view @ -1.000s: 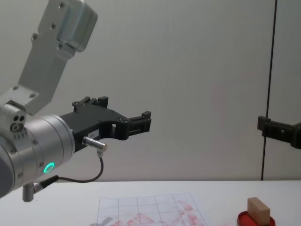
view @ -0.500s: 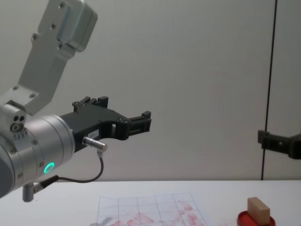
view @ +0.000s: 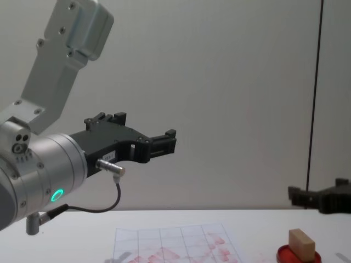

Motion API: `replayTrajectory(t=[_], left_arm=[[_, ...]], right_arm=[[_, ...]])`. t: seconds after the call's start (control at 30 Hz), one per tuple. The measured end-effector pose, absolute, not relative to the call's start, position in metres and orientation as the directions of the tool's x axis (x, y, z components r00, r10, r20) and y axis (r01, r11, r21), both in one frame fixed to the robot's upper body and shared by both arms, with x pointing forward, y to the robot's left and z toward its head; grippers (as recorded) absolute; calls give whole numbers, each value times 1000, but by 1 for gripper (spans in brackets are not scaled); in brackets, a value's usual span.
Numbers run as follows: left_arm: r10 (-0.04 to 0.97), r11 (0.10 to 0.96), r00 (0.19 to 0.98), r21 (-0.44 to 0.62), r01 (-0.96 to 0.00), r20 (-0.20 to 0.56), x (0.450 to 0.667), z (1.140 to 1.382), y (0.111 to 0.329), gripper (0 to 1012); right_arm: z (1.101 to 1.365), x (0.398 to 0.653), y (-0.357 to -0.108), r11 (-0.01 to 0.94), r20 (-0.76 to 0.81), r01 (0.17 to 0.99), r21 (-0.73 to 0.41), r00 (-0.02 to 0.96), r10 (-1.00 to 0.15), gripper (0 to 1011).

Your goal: Use the one hand to pick up the stamp and affix it onto the A4 paper.

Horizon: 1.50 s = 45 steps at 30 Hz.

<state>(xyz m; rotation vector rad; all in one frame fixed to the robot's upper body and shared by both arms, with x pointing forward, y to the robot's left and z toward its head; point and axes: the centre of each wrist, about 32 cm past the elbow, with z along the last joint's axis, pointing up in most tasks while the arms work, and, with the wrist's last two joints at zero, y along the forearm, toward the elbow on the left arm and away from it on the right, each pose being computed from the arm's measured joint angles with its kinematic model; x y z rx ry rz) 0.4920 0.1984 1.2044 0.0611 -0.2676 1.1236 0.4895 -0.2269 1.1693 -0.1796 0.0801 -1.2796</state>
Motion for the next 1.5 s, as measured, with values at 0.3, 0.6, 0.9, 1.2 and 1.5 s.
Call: replayTrajectory(t=[0.3, 0.6, 0.9, 1.2, 1.5], left_arm=[[882, 434, 404, -86, -897, 242, 492, 1204, 198, 1001], [882, 434, 404, -86, -897, 242, 492, 1204, 198, 1001], [882, 434, 404, -86, -897, 242, 492, 1204, 198, 1001], [882, 434, 404, -86, -897, 242, 492, 1204, 198, 1001], [882, 434, 404, -86, -897, 242, 492, 1204, 198, 1001]], right_arm=[[1159, 497, -215, 261, 43, 932, -249, 281, -959, 1001], [1153, 499, -206, 235, 52, 927, -293, 261, -964, 1001], [1149, 501, -199, 211, 58, 919, -332, 244, -968, 881], [1145, 503, -193, 197, 61, 909, -368, 235, -970, 606], [1141, 506, -189, 192, 62, 899, -393, 234, -970, 343]])
